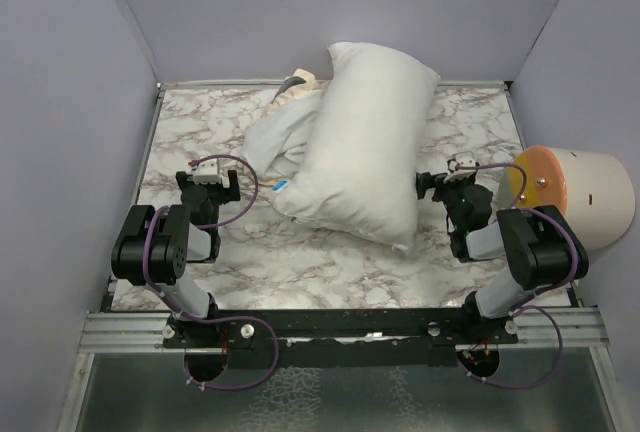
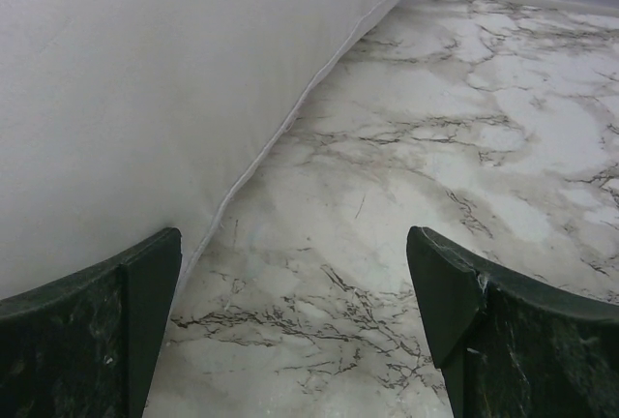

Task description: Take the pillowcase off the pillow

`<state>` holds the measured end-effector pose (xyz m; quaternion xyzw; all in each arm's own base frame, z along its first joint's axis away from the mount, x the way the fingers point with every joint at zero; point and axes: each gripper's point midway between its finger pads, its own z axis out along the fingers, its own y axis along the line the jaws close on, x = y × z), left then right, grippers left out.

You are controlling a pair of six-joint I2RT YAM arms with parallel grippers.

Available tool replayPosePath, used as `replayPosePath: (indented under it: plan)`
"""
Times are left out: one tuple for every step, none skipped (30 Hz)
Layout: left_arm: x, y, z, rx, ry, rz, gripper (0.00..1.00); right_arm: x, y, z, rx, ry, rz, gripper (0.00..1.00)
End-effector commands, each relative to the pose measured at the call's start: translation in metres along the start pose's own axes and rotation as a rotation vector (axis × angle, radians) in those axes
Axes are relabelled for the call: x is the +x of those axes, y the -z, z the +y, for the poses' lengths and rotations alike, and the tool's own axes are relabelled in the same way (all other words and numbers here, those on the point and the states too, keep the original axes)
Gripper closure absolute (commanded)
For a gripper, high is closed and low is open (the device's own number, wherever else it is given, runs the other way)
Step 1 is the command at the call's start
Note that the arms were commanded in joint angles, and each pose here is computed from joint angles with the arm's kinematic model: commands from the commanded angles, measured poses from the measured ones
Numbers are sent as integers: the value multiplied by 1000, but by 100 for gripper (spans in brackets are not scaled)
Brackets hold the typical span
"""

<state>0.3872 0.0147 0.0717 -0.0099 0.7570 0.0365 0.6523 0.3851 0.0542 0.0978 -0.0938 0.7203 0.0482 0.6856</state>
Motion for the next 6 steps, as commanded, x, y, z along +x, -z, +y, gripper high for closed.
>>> replayPosePath:
  plan:
    - [-2, 0, 2, -15, -4, -10, 1, 3, -2, 6, -38, 12, 11, 1]
    - [-2, 0, 2, -15, -4, -10, 1, 4, -3, 6, -37, 10, 16, 1]
    - [-2, 1, 3, -15, -5, -10, 1, 5, -4, 5, -36, 9, 21, 1]
    - [-2, 0, 3, -16, -4, -10, 1, 5, -5, 6, -38, 8, 21, 1]
    - [-2, 0, 2, -15, -4, -10, 1, 5, -5, 6, -38, 6, 22, 1]
    - [-2, 0, 2, -15, -4, -9, 1, 5, -5, 6, -38, 6, 24, 1]
